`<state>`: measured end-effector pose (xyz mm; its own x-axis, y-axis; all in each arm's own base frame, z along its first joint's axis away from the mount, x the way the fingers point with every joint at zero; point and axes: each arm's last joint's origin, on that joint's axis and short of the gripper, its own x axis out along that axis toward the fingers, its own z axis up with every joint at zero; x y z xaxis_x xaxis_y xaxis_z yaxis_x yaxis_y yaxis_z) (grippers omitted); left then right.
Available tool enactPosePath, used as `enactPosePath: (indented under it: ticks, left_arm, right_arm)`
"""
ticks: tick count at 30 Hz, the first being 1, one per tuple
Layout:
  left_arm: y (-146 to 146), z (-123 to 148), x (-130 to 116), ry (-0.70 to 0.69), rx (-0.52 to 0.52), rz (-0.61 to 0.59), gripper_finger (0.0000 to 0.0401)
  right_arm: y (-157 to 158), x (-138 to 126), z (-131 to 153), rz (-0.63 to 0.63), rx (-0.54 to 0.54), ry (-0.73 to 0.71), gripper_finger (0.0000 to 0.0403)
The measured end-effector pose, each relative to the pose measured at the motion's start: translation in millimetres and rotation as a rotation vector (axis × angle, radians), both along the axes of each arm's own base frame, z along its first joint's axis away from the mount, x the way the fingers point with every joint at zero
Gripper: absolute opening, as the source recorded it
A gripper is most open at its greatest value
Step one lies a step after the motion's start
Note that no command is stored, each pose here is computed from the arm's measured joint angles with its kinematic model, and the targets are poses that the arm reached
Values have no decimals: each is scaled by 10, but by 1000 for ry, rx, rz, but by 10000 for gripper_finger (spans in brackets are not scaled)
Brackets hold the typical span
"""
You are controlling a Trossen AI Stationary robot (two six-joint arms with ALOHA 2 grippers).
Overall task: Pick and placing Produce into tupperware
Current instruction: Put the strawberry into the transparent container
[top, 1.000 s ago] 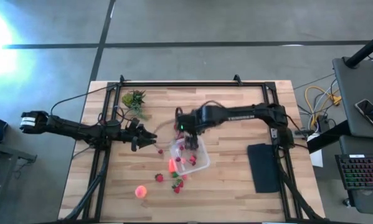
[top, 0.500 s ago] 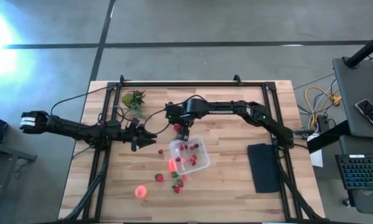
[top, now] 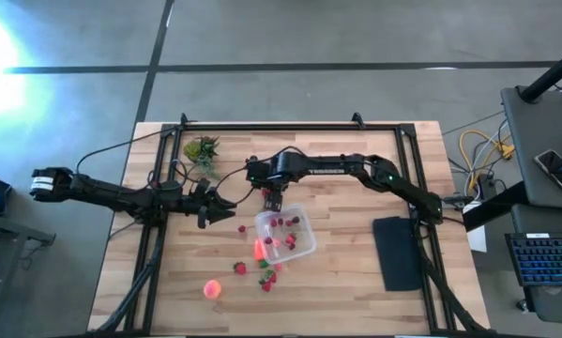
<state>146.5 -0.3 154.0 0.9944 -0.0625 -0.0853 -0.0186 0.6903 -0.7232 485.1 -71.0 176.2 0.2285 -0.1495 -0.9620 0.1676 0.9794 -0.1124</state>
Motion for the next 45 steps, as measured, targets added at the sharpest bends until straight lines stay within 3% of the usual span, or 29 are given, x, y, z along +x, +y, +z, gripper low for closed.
enactPosePath:
  ticks: [24,45]
  left_arm:
    - [0,-24,5,17,1,0,238]
    - [1,-28,5,19,1,1,238]
  right_arm:
    - [-145,-67,-201,-33,28,44,225]
    - [-142,-74,-202,-43,27,33,140]
